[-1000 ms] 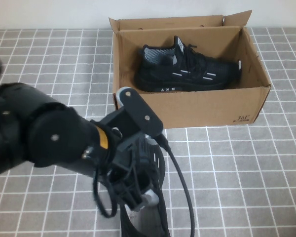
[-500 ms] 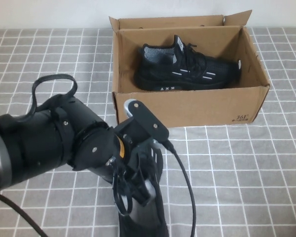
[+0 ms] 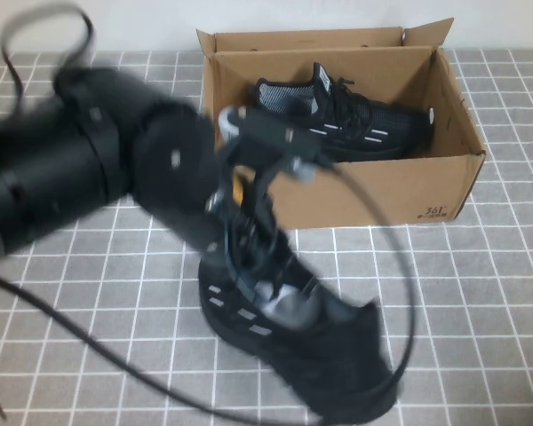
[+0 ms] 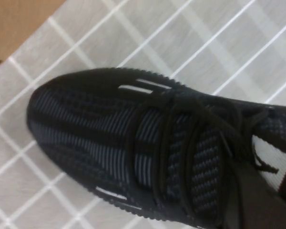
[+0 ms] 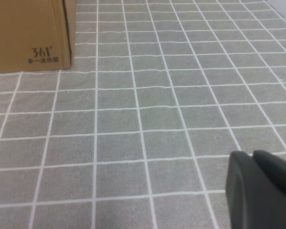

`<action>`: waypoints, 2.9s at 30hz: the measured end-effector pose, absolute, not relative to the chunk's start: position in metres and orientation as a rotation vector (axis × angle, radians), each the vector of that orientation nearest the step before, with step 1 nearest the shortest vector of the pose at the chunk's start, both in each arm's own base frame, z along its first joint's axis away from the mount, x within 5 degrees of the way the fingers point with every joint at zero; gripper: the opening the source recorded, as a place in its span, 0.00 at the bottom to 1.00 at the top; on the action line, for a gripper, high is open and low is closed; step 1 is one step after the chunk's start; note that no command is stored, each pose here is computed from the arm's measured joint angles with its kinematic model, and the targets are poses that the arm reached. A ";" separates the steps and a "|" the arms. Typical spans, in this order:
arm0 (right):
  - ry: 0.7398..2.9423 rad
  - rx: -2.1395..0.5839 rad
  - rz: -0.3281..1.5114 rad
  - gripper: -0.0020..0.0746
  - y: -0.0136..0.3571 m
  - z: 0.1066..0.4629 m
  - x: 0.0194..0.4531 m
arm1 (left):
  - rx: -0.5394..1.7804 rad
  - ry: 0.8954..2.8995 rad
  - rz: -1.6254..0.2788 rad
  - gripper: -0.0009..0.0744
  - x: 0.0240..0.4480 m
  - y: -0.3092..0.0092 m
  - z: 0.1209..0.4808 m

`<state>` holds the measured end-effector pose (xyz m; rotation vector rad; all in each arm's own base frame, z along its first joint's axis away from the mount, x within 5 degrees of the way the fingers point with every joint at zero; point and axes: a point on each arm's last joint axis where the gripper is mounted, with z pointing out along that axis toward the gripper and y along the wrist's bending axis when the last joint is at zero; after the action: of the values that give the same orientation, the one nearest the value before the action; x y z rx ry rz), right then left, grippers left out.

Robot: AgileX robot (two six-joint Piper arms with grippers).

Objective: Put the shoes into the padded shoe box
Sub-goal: Pick up the shoe from the table, then place the shoe in the shoe box

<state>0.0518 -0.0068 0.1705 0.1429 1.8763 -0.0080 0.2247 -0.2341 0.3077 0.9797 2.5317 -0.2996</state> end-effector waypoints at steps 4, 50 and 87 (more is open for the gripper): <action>1.876 0.143 -0.008 0.02 -0.007 0.170 0.052 | 0.861 2.548 -0.424 0.03 0.224 -0.241 0.342; 1.878 0.143 -0.008 0.02 -0.007 0.170 0.052 | 0.220 2.061 -0.699 0.03 0.351 -0.295 0.341; 1.878 0.143 -0.008 0.02 -0.007 0.170 0.052 | 0.112 2.123 -0.683 0.11 0.378 -0.309 0.287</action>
<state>0.0517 -0.0068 0.1704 0.1432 1.8777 -0.0082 0.3781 -0.3093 0.2870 0.1124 2.1229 -0.6830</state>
